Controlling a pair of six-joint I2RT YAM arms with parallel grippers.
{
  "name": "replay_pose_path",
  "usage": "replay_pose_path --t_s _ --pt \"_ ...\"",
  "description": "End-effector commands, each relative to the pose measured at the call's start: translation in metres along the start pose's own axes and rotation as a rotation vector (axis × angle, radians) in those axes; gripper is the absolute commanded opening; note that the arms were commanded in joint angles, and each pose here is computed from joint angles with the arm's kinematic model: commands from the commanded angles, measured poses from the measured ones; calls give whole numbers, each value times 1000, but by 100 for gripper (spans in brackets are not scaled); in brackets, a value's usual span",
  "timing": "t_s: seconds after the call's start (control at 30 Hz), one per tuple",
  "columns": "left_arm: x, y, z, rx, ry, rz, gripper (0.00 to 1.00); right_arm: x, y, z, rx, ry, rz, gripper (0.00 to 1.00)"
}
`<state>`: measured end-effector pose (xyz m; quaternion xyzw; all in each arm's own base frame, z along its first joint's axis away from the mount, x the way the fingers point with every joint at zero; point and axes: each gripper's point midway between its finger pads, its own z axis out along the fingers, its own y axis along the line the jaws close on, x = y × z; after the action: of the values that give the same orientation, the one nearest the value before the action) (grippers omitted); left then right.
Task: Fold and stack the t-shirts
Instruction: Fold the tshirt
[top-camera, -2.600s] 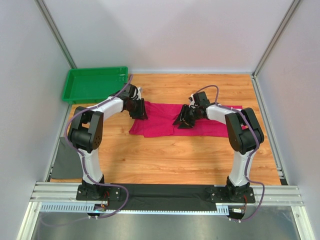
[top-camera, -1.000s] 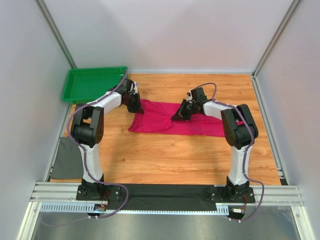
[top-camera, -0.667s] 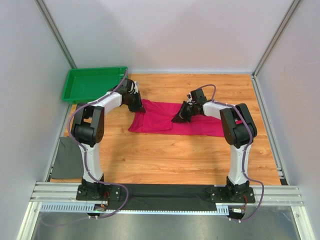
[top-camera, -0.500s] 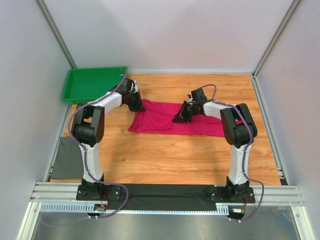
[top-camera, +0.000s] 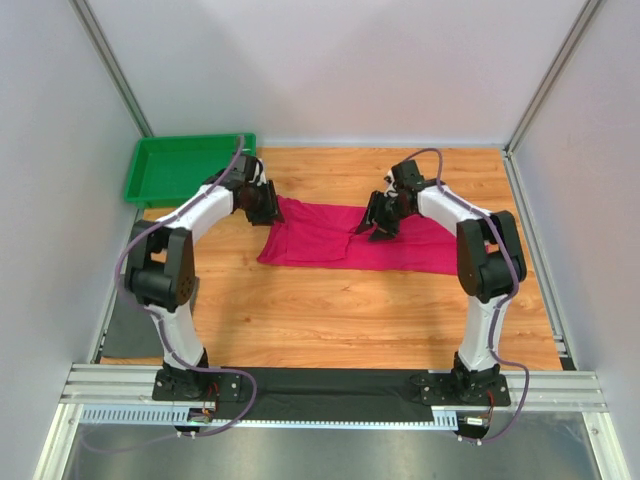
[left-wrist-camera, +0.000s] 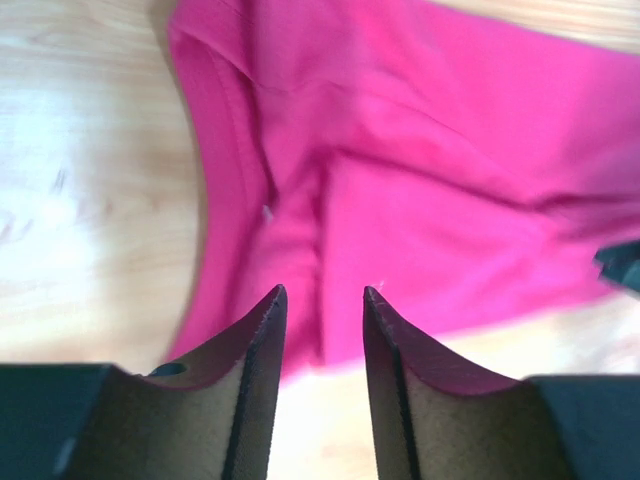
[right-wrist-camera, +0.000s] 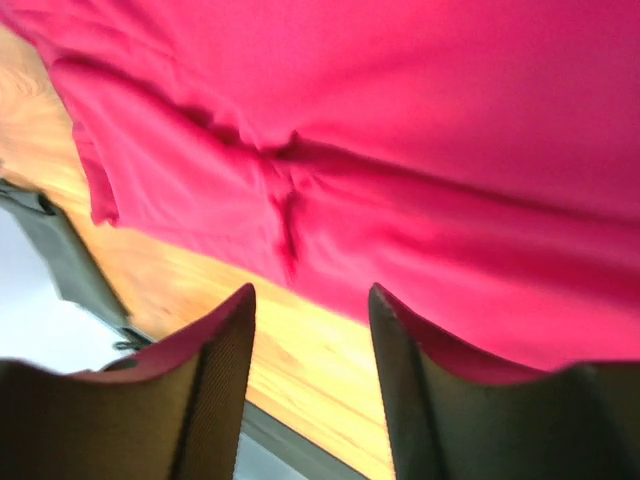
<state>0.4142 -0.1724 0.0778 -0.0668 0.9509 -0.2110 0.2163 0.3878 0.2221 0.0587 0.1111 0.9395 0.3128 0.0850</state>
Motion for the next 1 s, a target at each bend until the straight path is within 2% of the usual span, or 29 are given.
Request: replay_pose_path --t_s 0.0,0.13,0.2,0.3,0.4,0.5,0.53,0.57,0.6,0.77,0.87,0.9,0.93,0.97 --pt "-10 -33 -62 56 -111 47 46 -20 -13 -76 146 -124 -140 52" --pt "16 -63 -60 47 -94 91 52 -41 -46 -100 263 -130 -214 60" --pt "24 -69 -49 23 -77 27 54 -54 -55 -109 310 -128 -273 62" --pt "34 -77 -29 -10 -79 -30 52 -70 -68 -119 369 -152 -289 62" --pt "40 -85 -10 -31 -95 -29 49 -81 -91 -122 418 -148 -253 58" --pt "45 -87 11 -56 -59 -60 48 -88 -107 -124 474 -123 -323 62" --pt "50 -83 15 -88 -38 -78 50 -91 -111 -125 491 -124 -342 65" --pt "55 -81 25 -103 -16 -84 51 -91 -107 -124 436 -122 -337 69" --pt "51 -78 27 -128 -34 -96 52 -95 -104 -121 404 -139 -342 99" --pt "42 -75 26 -170 -67 -122 53 -95 -89 -115 335 -160 -450 100" --pt "34 -75 18 -184 -109 -123 57 -91 -80 -109 335 -184 -537 100" --pt "32 -75 15 -191 -118 -135 64 -91 -78 -105 326 -185 -574 100" --pt "32 -78 13 -183 -120 -137 65 -86 -79 -99 307 -165 -594 100" --pt "33 -81 12 -174 -118 -141 79 -78 -74 -90 275 -139 -630 100"
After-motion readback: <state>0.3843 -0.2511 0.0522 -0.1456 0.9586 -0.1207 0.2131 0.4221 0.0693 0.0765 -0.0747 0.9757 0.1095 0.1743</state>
